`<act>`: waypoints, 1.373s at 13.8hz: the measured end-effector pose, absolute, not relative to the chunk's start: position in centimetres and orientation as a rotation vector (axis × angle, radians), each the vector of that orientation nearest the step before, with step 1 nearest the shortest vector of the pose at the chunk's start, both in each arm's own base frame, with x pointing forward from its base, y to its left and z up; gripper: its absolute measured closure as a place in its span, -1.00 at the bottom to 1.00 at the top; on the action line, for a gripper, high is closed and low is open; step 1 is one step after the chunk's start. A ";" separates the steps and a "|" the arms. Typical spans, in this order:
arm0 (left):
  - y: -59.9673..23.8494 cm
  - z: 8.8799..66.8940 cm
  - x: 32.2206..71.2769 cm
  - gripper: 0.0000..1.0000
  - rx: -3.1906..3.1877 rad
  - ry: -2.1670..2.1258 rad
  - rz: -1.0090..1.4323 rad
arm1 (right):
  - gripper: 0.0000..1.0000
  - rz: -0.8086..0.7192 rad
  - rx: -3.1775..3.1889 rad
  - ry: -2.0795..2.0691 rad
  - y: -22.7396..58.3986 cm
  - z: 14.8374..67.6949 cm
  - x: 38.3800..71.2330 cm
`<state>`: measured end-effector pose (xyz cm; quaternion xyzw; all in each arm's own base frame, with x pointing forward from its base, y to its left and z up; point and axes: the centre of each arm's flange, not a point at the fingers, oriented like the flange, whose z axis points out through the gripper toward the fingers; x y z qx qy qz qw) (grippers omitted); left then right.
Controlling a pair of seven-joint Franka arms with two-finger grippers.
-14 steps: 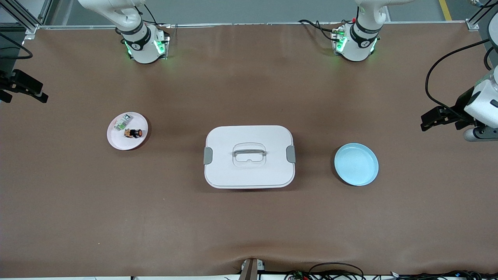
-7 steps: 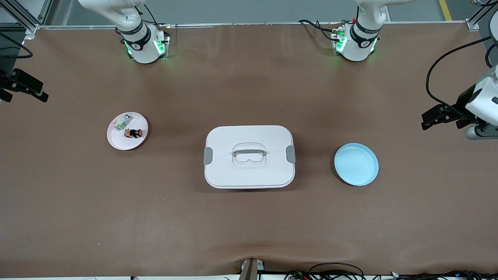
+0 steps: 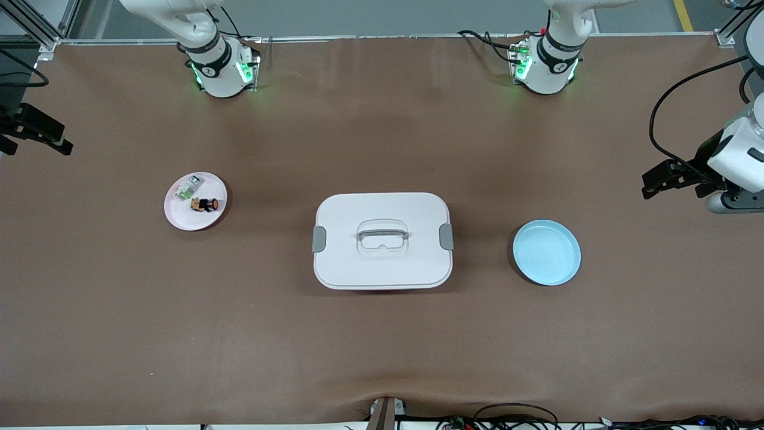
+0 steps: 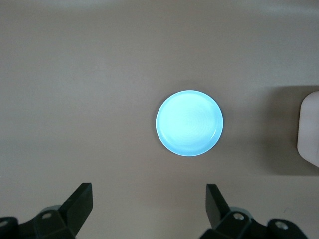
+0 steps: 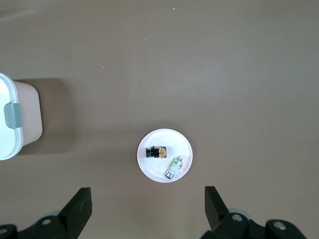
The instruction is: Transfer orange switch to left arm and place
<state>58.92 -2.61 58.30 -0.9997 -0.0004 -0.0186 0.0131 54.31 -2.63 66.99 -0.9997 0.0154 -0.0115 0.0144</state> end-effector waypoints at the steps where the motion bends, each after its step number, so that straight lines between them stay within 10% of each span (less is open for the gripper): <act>1: -2.6 58.3 58.9 -1.00 -3.115 -0.002 -0.058 | -1.00 -0.036 -3.112 0.048 -2.6 67.0 54.3; 19: -2.9 57.9 59.1 -1.00 -3.116 0.005 -0.049 | -1.00 -0.032 -3.112 0.048 -2.6 66.9 54.3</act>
